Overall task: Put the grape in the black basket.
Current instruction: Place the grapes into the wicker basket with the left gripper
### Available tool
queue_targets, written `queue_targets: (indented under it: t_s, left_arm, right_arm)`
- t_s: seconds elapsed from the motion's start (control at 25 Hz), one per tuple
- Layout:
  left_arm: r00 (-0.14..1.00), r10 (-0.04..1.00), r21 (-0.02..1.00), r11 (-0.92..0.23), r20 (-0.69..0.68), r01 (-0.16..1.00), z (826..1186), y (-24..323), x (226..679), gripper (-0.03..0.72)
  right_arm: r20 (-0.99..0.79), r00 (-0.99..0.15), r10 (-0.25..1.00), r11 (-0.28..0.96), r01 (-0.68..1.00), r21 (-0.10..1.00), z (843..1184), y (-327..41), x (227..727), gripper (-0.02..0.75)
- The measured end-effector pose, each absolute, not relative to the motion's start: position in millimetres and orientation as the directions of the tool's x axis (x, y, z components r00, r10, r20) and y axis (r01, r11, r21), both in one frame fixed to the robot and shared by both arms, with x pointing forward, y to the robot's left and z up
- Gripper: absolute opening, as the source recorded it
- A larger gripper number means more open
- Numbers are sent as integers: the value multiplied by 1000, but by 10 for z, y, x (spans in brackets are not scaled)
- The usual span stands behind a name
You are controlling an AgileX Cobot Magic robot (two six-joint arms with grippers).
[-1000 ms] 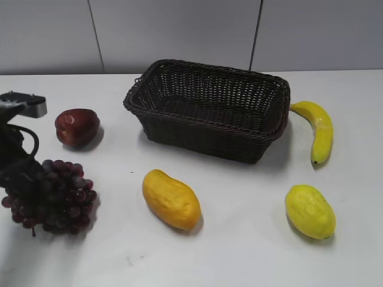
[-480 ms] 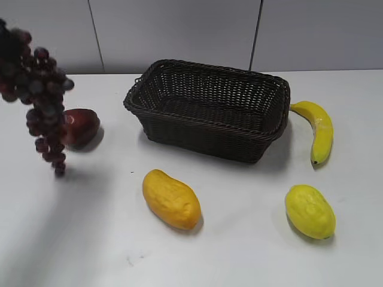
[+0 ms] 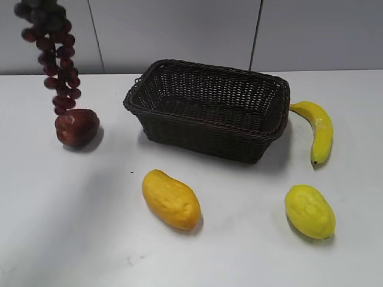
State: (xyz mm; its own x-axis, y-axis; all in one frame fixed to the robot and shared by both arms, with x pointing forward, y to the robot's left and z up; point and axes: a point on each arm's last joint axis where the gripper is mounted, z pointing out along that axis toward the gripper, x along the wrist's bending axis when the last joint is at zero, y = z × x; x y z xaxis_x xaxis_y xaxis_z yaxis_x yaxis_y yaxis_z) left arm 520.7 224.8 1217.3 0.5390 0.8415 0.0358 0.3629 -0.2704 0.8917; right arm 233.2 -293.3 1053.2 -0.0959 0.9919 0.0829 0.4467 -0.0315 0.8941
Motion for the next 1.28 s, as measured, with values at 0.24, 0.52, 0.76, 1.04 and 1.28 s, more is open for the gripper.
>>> queue_targets:
  t_s: [0.24, 0.52, 0.76, 1.04, 1.28]
  left_arm:
    - [619, 784, 945, -167, -45, 280, 12193, 2083, 5339, 0]
    - [694, 720, 957, -205, 5, 205, 11963, 1609, 5562, 0]
    - [637, 770, 968, -182, 32, 171, 11643, 1186, 5851, 0]
    - [651, 759, 944, -224, 12, 244, 11130, 818, 6041, -1]
    - [654, 756, 901, -276, -11, 335, 10629, 692, 6221, -1]
  right_arm:
    - [83, -96, 992, -32, 447, 894, 10532, -2933, 2332, 590]
    - [83, -96, 992, -32, 447, 894, 10532, -2933, 2332, 590]
    - [83, -96, 992, -32, 447, 894, 10532, -2933, 2332, 590]
    - [83, -96, 992, -32, 447, 894, 10532, -2933, 2332, 590]
    - [83, -96, 992, -32, 447, 894, 10532, -2933, 2332, 590]
